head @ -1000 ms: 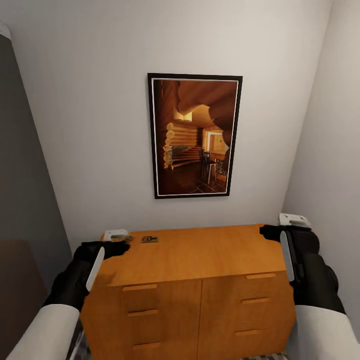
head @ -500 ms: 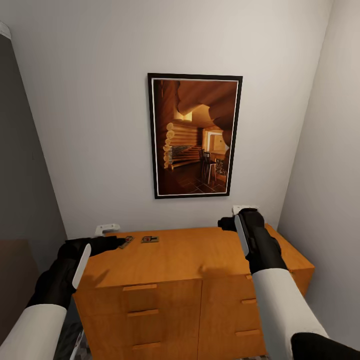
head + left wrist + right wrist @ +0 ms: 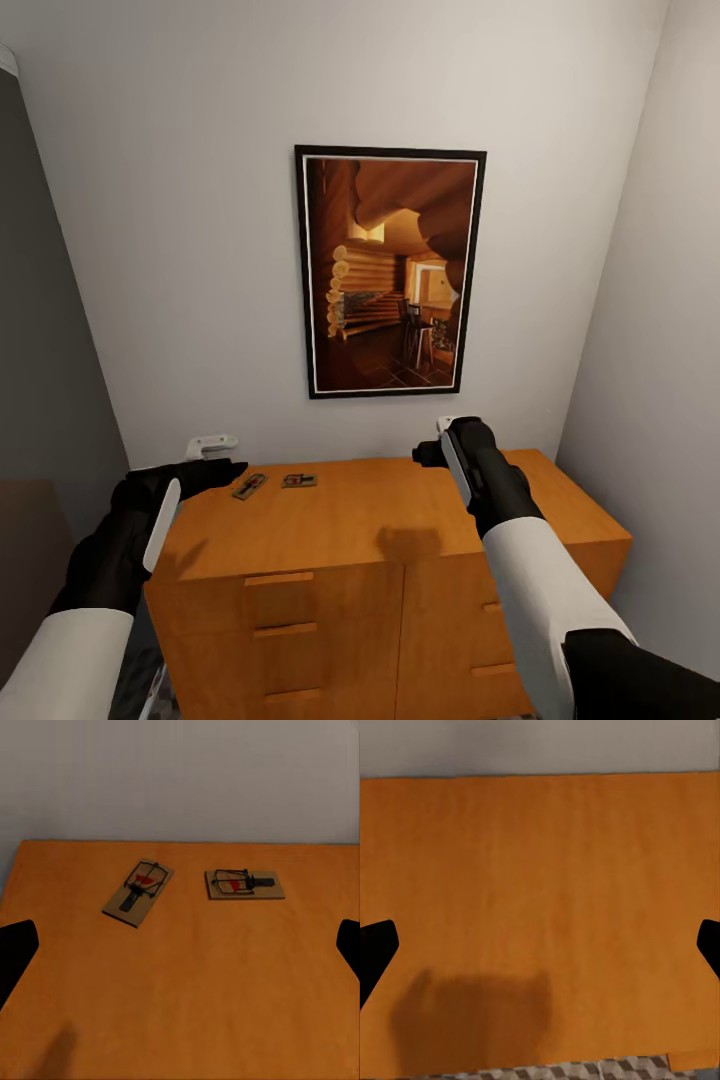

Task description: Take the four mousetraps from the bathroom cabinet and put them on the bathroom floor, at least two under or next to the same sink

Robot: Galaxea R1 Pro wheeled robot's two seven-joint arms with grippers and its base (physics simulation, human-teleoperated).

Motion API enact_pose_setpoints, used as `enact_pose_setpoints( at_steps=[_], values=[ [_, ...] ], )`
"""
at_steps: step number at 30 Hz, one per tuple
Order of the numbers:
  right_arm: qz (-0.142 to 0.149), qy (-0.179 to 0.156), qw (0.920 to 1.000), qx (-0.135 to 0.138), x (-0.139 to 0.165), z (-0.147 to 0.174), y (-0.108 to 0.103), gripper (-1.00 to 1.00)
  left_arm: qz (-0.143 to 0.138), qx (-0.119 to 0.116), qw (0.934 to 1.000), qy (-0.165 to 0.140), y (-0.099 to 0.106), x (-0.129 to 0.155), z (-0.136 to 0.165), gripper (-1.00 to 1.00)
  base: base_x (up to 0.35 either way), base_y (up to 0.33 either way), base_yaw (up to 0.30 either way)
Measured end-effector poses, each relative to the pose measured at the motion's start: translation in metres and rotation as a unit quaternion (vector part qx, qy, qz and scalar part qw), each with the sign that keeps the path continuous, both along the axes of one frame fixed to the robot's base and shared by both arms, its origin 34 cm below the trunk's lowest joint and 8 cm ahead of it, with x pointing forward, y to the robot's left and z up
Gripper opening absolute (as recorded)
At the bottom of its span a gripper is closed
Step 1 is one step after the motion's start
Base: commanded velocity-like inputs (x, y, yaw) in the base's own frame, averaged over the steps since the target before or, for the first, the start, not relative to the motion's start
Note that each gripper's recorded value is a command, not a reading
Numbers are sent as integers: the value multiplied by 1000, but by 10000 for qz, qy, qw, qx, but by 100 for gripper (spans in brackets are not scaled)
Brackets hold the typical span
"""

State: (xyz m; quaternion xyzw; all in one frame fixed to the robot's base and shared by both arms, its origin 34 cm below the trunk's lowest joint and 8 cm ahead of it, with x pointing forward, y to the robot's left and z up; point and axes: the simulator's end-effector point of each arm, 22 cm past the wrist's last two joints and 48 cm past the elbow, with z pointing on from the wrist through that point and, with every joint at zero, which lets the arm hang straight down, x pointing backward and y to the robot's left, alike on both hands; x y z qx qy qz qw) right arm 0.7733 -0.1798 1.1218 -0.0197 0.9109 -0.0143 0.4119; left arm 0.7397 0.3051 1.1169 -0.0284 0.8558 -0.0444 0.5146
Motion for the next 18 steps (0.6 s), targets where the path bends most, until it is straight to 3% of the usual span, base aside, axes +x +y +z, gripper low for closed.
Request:
enact_pose_setpoints(
  at_steps=[9,18],
  values=[
    [173,-44,9996,-233,0,3,10,100,-132,277,9995,-22,-15,1,4,100,283,0,0],
    [195,-28,9995,-260,0,1,12,100,-262,266,9993,-38,-32,1,5,100,266,0,0]
  ],
)
